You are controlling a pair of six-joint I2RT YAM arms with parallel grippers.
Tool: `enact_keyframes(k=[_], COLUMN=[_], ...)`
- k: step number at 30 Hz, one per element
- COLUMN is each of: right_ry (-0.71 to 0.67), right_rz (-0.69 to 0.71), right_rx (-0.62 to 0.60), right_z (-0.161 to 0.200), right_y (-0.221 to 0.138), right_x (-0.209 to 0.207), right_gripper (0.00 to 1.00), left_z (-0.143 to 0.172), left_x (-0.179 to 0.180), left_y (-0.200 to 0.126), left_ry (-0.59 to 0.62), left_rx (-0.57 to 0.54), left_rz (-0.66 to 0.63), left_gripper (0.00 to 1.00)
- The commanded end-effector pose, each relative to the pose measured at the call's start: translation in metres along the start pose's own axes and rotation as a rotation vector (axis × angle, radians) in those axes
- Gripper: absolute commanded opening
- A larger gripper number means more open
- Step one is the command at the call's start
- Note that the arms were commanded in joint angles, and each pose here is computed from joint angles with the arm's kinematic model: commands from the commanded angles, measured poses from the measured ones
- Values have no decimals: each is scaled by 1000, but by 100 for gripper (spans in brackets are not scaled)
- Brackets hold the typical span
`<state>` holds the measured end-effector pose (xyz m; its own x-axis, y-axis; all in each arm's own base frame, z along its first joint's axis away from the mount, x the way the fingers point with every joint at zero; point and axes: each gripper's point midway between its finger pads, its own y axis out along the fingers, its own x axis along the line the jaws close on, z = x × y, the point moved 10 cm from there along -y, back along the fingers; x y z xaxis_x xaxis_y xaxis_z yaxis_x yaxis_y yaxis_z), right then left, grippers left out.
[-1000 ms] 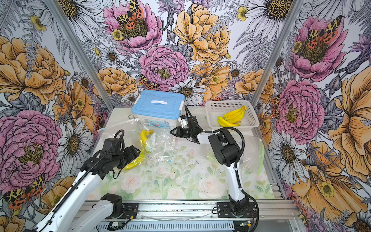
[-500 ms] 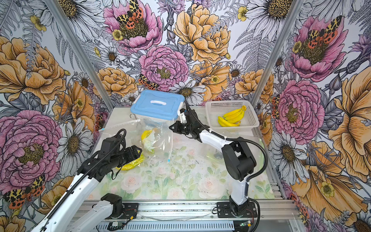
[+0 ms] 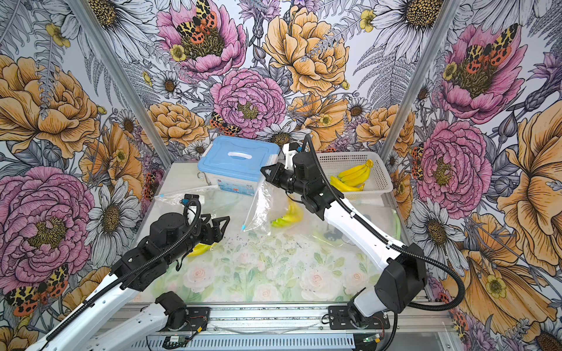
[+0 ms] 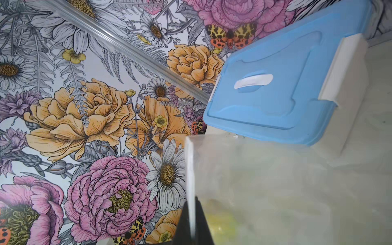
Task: Open the zip-top bag and take out the banana
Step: Pick up the zipper food storage bag at the center of the board.
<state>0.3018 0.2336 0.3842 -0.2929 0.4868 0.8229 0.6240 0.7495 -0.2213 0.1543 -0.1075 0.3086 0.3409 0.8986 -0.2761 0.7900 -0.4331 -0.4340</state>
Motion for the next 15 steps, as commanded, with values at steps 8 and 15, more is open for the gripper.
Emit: enact_keyframes(k=[8,15], right_ry=[22,28], right_rz=[86,100], right_rx=[-314,-342], right_z=[4,14], right_y=[-51,-44], right_x=[25,36], right_gripper=[0,0], left_z=[-12,-12], left_x=[-34,-39], left_y=[-8,-28], left_ry=[213,261], left_rx=[-166,-223], left_rz=[197,234], left_gripper=[88,90])
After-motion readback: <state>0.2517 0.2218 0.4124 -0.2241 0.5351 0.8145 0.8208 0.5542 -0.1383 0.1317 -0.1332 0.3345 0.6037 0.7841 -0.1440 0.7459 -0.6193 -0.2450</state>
